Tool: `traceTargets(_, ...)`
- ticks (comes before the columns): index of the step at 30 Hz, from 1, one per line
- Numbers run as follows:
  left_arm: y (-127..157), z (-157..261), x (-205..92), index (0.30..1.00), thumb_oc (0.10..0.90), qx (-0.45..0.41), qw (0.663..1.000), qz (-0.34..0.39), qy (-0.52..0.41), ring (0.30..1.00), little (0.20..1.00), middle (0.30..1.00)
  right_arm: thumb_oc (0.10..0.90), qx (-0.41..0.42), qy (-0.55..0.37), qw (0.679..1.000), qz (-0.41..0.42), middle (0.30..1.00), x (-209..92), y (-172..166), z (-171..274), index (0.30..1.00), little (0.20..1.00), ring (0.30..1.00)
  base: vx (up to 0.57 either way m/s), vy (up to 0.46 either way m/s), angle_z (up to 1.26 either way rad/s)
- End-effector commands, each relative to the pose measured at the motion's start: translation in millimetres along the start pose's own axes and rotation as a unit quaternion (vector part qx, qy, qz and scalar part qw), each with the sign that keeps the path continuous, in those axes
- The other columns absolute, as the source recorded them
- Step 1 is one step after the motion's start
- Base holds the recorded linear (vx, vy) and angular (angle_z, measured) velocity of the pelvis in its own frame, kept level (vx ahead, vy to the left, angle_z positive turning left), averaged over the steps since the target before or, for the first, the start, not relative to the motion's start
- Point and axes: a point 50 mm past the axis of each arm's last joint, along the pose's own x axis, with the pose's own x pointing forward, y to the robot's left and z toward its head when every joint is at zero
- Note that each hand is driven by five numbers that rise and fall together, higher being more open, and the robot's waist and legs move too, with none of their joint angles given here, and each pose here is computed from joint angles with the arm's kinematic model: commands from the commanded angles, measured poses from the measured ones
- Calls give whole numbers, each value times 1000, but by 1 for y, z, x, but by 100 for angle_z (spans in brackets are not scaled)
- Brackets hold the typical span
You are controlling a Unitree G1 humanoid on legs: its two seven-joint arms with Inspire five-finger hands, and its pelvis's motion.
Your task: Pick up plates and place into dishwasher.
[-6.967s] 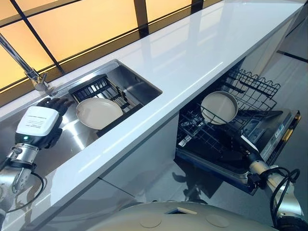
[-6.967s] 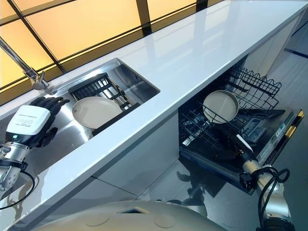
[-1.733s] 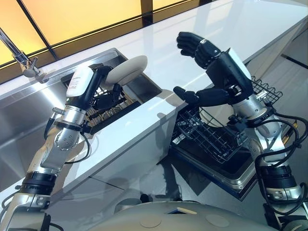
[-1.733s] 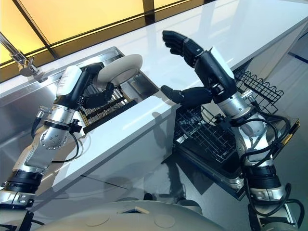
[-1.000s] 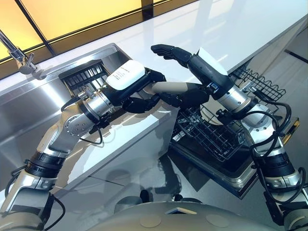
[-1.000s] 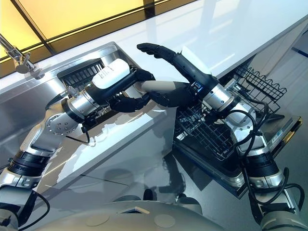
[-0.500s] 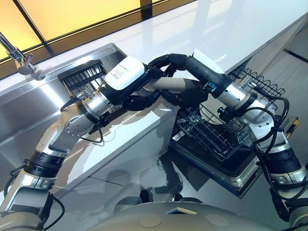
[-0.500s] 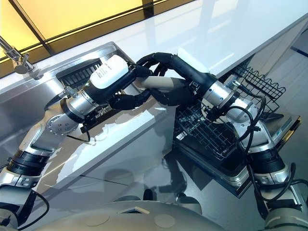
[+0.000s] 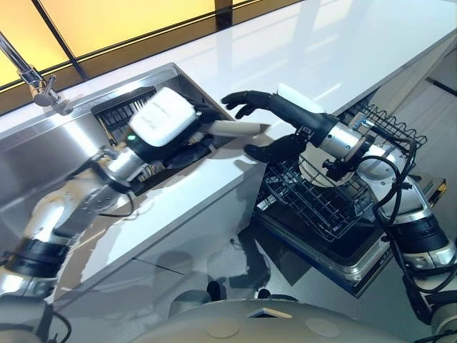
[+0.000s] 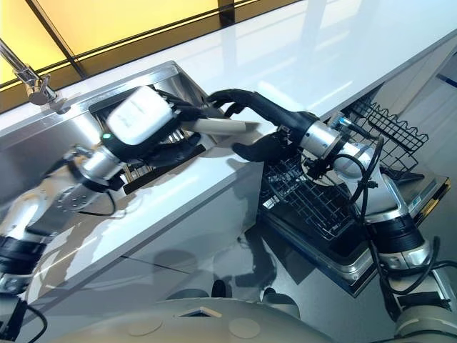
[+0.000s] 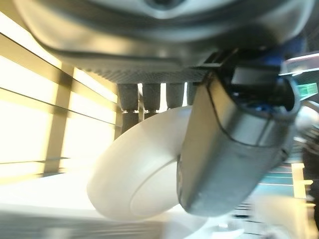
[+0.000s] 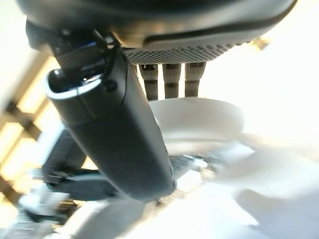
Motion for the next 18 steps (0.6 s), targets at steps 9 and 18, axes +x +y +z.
traceTargets(9,39,-19,5,300,100,17,991,130,26,300,200,300,800,-19,-17,993,-115,900,-13,-29,0,900,900,900,0,0,0)
traceTargets(18,37,-18,5,300,100,-11,992,125,25,300,200,300,800,-22,-19,991,-132,900,-17,-28,-2,900,900,900,0,0,0)
